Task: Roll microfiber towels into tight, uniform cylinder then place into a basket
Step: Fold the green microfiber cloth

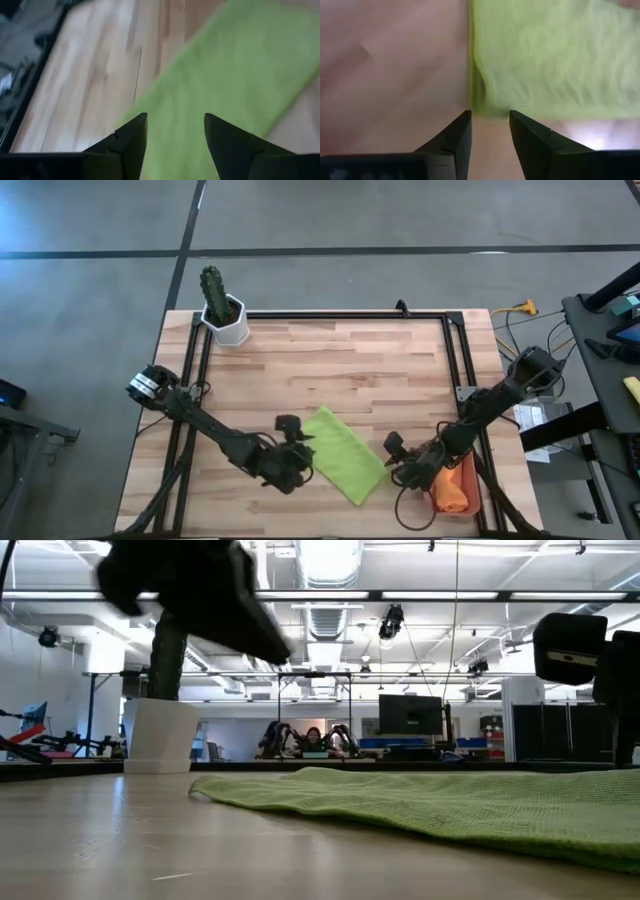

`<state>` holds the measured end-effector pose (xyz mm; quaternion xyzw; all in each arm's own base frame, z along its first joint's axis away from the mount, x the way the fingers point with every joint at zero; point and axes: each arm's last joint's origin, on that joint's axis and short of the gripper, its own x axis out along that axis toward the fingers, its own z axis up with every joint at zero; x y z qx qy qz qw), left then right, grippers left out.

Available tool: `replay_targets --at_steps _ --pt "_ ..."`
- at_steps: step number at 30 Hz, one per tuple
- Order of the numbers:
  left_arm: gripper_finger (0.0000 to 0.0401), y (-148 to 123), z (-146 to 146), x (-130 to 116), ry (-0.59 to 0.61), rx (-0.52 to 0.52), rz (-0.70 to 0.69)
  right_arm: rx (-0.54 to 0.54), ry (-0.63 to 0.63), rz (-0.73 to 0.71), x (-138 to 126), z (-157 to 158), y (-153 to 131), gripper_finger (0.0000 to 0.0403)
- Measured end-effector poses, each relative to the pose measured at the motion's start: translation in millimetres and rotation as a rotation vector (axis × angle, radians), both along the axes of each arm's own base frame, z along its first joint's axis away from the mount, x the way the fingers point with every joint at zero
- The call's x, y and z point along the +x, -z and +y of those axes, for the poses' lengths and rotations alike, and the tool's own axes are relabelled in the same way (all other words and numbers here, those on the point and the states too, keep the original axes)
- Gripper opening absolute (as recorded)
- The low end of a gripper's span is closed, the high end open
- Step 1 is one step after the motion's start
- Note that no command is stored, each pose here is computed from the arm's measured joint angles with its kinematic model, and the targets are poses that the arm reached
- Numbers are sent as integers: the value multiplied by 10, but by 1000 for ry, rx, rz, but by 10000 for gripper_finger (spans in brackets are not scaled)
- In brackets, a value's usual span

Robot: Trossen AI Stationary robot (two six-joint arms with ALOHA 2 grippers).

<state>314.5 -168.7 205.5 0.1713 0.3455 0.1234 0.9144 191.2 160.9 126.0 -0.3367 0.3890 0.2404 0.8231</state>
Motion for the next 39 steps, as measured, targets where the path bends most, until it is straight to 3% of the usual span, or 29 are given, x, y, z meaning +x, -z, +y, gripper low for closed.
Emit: replay_targets --at_steps 5,8,11,16,19,22,27,32,39 --pt "180 -28 35 238 15 -20 -149 -142 48 18 -87 -45 -118 106" --pt "180 47 119 413 -21 -56 -226 -156 103 -56 -102 -71 -272 87" --pt "180 205 181 586 6 -120 -250 -80 106 -116 -102 -80 -419 62" --pt "180 441 108 796 97 -231 -287 151 17 -100 -56 -77 -476 22" --pt "180 572 -20 943 220 -352 -388 180 33 -88 -7 -95 -374 11" --pt "180 754 -121 1020 268 -370 -349 155 48 -62 31 -106 -282 9" --pt "180 845 -157 1056 234 -407 -225 158 91 -58 120 -122 -266 9" --pt "180 886 -123 925 173 -386 4 237 137 -106 186 -115 -319 9" --pt "180 839 -85 728 123 -365 144 345 199 -183 321 -125 -346 9"
